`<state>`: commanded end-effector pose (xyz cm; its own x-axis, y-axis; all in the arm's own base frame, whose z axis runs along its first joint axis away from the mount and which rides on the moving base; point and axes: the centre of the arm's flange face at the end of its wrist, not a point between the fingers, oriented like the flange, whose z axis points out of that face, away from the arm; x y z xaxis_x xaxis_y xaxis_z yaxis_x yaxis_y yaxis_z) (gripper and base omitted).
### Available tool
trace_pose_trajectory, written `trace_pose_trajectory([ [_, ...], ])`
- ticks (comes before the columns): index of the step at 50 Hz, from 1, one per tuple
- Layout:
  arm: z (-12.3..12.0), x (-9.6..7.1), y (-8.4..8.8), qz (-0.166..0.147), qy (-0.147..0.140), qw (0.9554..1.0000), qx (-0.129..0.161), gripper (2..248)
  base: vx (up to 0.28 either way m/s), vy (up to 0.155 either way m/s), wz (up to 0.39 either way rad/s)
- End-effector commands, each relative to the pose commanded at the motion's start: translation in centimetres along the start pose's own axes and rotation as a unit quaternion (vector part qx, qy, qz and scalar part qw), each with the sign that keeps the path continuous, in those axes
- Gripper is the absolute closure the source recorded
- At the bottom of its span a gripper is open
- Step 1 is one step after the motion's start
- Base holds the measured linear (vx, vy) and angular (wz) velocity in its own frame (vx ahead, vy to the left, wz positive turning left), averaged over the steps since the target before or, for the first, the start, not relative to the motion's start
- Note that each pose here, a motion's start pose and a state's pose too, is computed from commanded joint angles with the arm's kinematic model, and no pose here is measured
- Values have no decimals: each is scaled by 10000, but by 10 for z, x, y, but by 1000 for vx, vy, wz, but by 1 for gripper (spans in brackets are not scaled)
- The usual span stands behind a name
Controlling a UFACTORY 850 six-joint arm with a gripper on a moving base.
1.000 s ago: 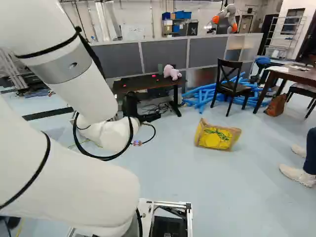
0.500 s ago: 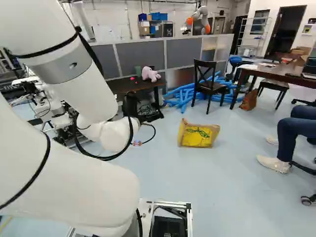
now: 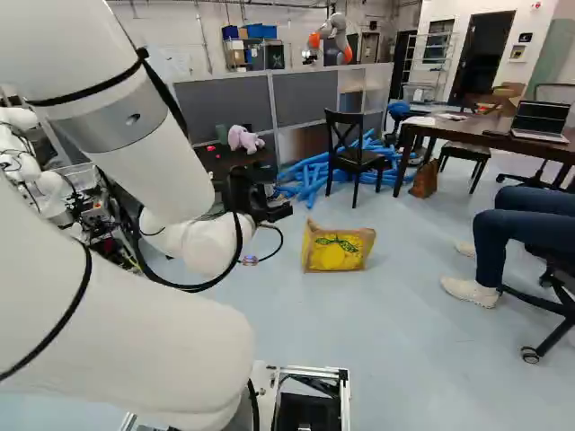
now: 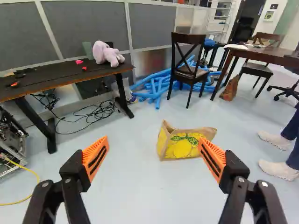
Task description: Pick up the bag on the ground and place it on the table
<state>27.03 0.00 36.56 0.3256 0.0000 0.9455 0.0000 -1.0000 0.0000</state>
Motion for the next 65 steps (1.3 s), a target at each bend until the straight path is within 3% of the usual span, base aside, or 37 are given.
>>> trace_pose_trajectory([
  [41, 0, 0, 0, 0, 0, 10000, 0, 3, 161, -103, -40],
  [65, 0, 0, 0, 0, 0, 10000, 0, 3, 228, -16, -12],
])
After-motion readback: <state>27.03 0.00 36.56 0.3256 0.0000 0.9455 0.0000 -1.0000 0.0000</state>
